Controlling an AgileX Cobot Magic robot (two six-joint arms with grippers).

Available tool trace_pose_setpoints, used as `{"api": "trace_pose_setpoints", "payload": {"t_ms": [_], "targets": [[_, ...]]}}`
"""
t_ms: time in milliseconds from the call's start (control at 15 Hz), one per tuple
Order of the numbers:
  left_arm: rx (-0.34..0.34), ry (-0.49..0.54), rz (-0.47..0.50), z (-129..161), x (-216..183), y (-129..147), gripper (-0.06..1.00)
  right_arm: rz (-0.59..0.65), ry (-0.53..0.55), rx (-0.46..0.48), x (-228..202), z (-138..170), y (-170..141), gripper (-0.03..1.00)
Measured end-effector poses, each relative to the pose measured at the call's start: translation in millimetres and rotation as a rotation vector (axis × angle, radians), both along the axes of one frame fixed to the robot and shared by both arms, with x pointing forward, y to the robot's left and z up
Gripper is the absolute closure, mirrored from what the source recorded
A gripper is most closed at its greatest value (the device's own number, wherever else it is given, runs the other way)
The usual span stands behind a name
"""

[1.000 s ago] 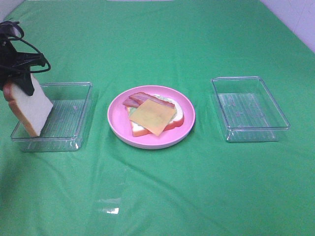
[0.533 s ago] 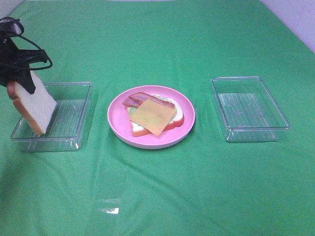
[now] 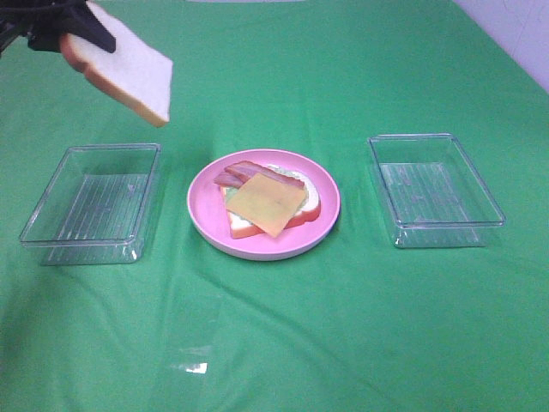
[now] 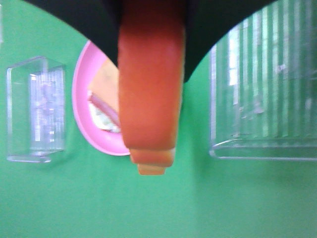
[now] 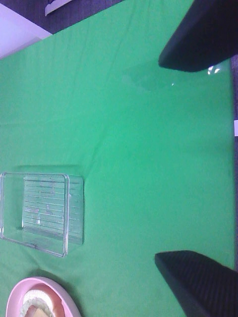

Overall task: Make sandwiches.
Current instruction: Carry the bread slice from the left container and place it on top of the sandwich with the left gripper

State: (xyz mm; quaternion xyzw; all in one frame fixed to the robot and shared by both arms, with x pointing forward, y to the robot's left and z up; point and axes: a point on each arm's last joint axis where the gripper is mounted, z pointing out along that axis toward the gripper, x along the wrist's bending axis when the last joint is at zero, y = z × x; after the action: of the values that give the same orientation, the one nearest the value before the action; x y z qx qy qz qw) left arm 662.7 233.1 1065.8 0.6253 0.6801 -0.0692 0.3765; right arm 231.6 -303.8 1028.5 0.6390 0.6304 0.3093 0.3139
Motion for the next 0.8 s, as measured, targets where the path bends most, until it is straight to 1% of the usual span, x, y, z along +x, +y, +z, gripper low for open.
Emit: {"api": "trace_pose_setpoints", "payload": {"t_ms": [67,200,333,467,533,667,800], "targets": [[-0.009,-0.011,-0.015,0.9,-0.3,-6.9,0.76,0.001,0.0,0.001,0.0,0.0,0.1,0.01],[-0.031,-0.042,-0.066,0.6,-1.9,-38.9,0.76,0.001,0.0,0.001,0.0,0.0,0.1,0.01],[-0.061,-0.033,-0.106,-12.3,-1.6,-72.6,0.76,0.001,0.0,0.002,0.0,0.0,0.2,0.01],[-0.111,0.019,-0.125,-38.3,1.0,-104.3,0.76,0.001,0.0,0.002,0.0,0.0,0.2,0.01],[-0.134,0.056,-0.127,-58.8,2.4,-123.7,0.76,0.001,0.0,0.002,0.0,0.0,0.2,0.01],[-0.138,0.106,-0.133,-85.8,2.9,-141.5,0.76,0.001,0.0,0.002,0.0,0.0,0.2,0.01],[-0.135,0.158,-0.131,-110.3,3.6,-150.4,0.76,0.001,0.0,0.002,0.0,0.0,0.2,0.01]]}}
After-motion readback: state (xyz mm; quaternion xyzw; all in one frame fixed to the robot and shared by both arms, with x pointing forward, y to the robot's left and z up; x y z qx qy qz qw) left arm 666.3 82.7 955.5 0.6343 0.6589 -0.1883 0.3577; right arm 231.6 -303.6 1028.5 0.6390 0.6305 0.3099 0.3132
